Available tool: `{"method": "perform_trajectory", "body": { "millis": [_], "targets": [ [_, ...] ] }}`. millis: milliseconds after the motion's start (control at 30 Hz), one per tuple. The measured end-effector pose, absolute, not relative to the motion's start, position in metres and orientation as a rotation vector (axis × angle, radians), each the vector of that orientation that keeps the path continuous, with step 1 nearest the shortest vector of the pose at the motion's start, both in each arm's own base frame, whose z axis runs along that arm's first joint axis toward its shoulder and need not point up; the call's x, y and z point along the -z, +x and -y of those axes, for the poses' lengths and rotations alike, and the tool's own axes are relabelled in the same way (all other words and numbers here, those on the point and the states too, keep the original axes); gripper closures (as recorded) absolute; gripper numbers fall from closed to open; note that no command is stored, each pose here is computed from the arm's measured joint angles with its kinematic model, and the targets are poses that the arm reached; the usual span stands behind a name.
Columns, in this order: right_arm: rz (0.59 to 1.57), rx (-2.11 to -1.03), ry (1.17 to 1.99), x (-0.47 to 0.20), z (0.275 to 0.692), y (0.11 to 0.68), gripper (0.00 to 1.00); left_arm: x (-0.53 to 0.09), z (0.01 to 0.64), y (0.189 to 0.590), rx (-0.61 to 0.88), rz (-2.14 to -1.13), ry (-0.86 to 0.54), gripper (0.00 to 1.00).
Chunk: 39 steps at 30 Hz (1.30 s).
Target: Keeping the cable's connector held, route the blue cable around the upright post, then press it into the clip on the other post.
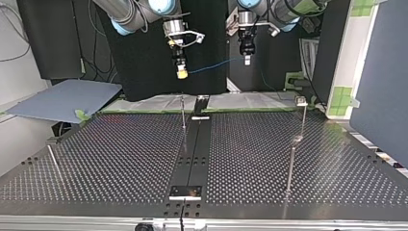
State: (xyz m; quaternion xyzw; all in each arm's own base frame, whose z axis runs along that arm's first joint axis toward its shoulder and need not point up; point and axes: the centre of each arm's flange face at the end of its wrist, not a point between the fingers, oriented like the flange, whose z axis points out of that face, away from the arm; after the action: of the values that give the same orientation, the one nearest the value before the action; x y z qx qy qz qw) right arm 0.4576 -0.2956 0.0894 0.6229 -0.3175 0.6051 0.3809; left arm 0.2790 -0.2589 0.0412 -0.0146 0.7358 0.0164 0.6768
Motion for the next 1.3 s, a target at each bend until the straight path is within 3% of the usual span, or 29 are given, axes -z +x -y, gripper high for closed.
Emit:
{"method": "perform_trajectory", "body": {
  "millis": [167, 533, 1000, 1300],
  "targets": [
    [0.798, -1.535, 1.638, -0.079, 0.288, 0.46, 1.0, -0.041, 0.259, 0.279, -0.037, -1.654, -0.033, 1.0],
    [0.823, -1.394, 1.83, -0.024, 0.27, 0.447, 1.0, -0.041, 0.259, 0.279, -0.037, -1.654, -0.033, 1.0],
    [0.831, -1.385, 1.833, -0.025, 0.271, 0.448, 1.0, -0.048, 0.257, 0.286, -0.015, -1.651, -0.051, 1.0],
    [0.851, -1.512, 1.816, -0.071, 0.271, 0.472, 1.0, -0.075, 0.247, 0.303, 0.052, -1.651, -0.088, 1.0]
  ]
}}
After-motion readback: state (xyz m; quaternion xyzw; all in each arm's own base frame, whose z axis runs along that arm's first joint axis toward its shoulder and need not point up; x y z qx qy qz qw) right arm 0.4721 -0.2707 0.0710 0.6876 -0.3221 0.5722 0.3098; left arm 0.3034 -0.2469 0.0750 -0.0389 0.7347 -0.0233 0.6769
